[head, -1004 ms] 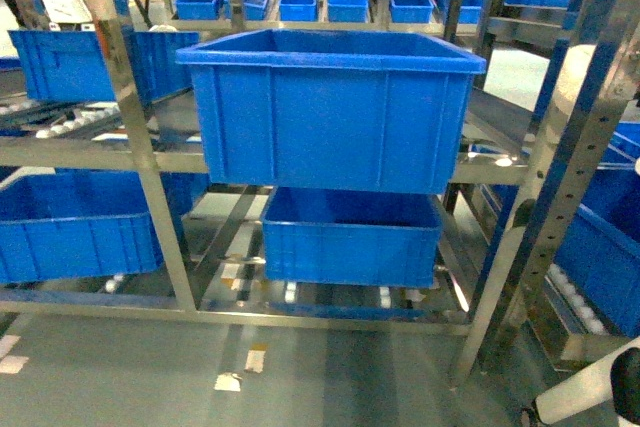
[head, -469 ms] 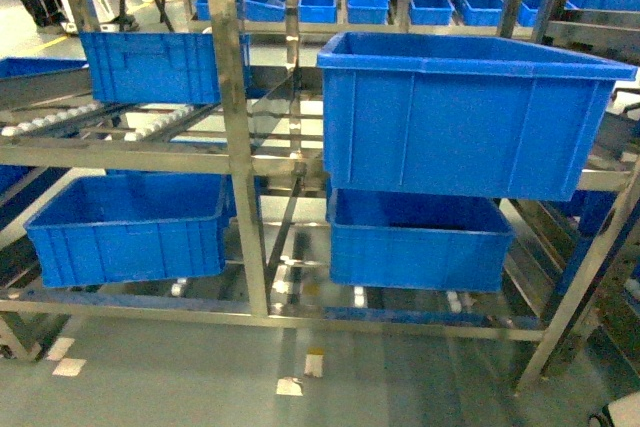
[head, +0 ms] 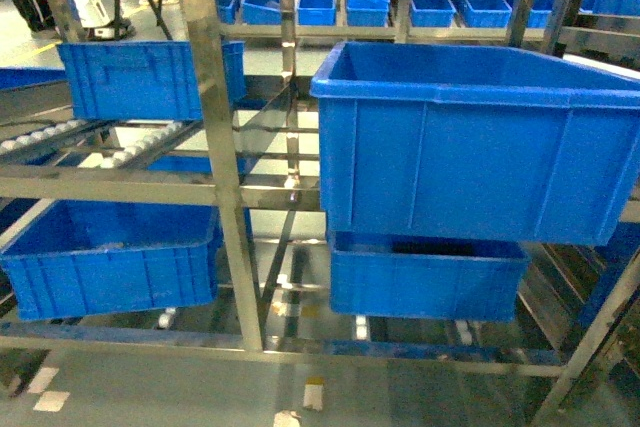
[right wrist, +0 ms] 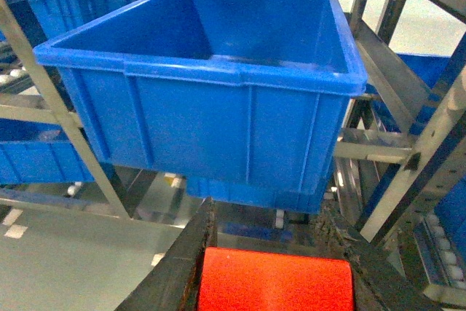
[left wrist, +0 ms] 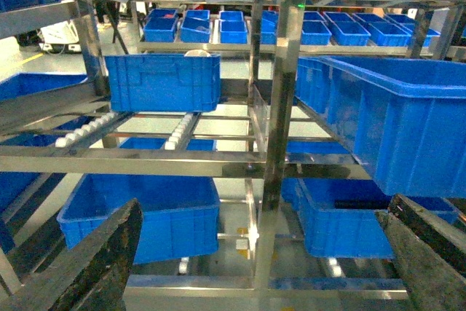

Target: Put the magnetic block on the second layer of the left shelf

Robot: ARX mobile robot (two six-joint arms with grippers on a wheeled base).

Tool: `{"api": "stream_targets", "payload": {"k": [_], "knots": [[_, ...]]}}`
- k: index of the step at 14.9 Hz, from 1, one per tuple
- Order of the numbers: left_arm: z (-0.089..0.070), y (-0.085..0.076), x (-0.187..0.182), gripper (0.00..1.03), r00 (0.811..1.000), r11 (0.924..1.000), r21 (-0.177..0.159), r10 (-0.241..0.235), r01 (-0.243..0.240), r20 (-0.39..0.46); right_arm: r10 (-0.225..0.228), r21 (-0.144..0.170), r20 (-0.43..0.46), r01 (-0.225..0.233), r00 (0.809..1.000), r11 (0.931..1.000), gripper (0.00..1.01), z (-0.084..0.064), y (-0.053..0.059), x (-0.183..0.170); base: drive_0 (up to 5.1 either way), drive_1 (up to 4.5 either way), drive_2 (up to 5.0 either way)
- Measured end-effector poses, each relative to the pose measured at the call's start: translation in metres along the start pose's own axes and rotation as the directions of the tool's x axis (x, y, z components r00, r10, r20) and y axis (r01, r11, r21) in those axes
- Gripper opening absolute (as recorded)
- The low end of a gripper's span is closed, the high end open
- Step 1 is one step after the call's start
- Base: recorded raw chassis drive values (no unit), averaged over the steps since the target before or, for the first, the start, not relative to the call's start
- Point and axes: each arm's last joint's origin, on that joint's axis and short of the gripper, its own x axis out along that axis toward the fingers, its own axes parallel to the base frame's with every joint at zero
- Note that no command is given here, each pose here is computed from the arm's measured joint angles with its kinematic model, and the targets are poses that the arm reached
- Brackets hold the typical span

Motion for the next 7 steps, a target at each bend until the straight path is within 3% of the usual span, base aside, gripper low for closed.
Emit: {"api": "stream_targets", "payload": {"k": [7], "knots": [[-0.0002,0.0,0.0,0.98,1.0,1.0,0.0,0.0,0.0,-0.002,-0.001,0.001,-0.004,0.001,1.0,1.0,0.33,-0.0004,-0.0002,0.0001,0.0,4.34,-4.3]]}}
